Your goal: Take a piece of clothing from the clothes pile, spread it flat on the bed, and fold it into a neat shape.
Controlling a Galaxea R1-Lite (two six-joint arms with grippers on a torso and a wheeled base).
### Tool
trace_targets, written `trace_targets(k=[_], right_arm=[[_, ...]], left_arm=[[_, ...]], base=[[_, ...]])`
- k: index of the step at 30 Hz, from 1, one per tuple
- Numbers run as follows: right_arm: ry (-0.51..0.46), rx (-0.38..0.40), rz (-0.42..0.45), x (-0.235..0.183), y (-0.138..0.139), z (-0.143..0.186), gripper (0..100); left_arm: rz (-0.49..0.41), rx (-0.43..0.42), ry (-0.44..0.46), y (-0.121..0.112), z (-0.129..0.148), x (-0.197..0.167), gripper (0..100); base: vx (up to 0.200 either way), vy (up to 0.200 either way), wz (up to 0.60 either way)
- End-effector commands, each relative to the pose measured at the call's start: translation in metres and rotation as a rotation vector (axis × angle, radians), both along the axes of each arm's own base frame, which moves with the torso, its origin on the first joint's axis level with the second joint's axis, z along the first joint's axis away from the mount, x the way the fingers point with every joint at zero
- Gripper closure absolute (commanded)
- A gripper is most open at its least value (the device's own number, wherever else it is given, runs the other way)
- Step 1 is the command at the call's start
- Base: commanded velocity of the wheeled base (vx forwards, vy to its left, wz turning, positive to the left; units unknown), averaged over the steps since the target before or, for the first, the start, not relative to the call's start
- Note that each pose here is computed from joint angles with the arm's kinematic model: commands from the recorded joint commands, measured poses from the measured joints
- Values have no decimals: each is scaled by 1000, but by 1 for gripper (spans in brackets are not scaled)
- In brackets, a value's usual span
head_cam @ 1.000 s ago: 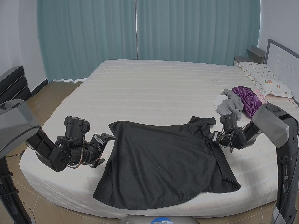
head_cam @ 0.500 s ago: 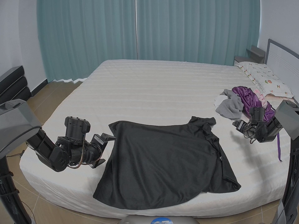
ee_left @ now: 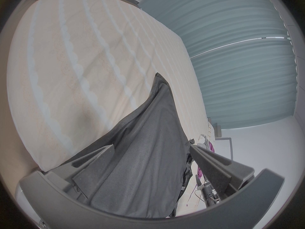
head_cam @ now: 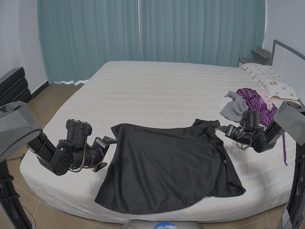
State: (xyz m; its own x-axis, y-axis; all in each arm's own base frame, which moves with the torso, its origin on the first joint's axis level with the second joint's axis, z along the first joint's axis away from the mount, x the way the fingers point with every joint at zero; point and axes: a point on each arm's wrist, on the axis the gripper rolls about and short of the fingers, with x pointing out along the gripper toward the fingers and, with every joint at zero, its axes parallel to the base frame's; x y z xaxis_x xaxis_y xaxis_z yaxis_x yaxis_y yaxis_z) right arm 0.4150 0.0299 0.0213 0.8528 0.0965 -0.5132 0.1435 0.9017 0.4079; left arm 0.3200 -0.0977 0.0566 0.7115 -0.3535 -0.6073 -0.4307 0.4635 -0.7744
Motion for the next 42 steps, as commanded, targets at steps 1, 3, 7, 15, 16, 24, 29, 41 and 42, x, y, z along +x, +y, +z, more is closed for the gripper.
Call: trace_targets(k=[1,3,7,15,16,24,29,41,42], right_arm=[[9,-8,69,-2,28,-3,0],[20,-15,74,-1,29,-8,0],[35,-29,85,-2,31,-14,0],[76,-92,103,-8,26,-27,100],[79,-94,103,-9,26,-27,100],[54,-110,44,-3,12,-19,100],[35,-119,-8,1,-2,-14,100],[21,-106,-138,15,-54,-34,100],[21,-103,-140,15,-55,-36,100]], left_arm=[[0,0,3,0,-1,0,0],[0,0,1,0,0,0,0],[0,0,1,0,0,0,0],[0,-1,-2,0,1,0,0],[-1,1,1,0,0,0,0],[-2,0,-2,0,1,0,0],[-1,0,-4,0,1,0,0],[-1,1,-1,0,0,0,0],[-1,1,-1,0,0,0,0]], base=[[0,0,0],[0,0,0],[0,0,0],[0,0,0],[0,0,0],[0,0,0],[0,0,0],[0,0,0],[0,0,0]])
